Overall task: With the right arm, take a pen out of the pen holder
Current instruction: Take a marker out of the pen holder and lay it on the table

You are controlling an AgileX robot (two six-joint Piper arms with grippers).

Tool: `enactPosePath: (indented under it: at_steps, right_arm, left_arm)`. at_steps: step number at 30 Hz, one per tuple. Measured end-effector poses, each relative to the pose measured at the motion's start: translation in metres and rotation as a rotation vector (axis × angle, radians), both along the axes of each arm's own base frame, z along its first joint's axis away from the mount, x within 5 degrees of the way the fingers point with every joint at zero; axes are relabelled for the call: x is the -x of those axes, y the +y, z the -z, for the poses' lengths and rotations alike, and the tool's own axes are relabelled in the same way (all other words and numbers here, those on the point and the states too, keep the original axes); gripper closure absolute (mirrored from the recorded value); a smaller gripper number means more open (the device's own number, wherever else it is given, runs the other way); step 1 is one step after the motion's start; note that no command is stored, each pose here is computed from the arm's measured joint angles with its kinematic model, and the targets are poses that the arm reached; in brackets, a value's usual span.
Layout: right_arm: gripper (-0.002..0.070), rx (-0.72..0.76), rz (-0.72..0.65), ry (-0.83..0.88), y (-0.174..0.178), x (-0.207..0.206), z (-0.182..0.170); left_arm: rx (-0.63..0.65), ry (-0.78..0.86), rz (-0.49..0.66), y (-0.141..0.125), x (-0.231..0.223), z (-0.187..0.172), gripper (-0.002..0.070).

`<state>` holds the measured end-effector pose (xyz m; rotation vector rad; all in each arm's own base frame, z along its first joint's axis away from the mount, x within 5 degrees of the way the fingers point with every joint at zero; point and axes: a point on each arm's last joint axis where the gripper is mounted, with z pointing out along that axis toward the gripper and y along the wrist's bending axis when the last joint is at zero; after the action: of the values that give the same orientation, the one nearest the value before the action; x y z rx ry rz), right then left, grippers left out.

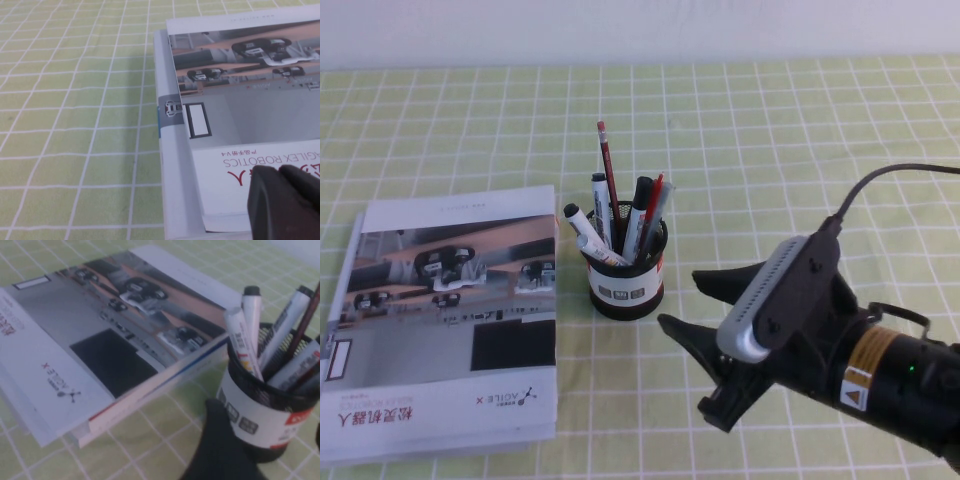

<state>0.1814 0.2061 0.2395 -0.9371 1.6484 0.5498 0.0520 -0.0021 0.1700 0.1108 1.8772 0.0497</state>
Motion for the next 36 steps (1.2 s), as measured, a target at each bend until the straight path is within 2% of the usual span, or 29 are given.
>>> enactPosePath:
  at_steps: [5, 17, 27, 36]
  right_arm:
    - [0.0318, -0.046, -0.035, -0.027, 0.019, -0.013, 0.011]
    - [0.0316, -0.033, -0.054, -0.078, 0.057, -0.048, 0.014]
    - [0.0316, 0.082, -0.041, -0.056, 0.080, -0.073, 0.024]
    - [0.0317, 0.101, 0.004, -0.010, 0.093, -0.090, 0.026]
  left_arm:
    - [0.000, 0.000, 0.000, 0.000, 0.000, 0.000, 0.0680]
    - [0.000, 0.000, 0.000, 0.000, 0.000, 0.000, 0.0680]
    - [0.000, 0.000, 0.000, 0.000, 0.000, 0.000, 0.0680]
    - [0.000, 0.000, 0.000, 0.000, 0.000, 0.000, 0.0680]
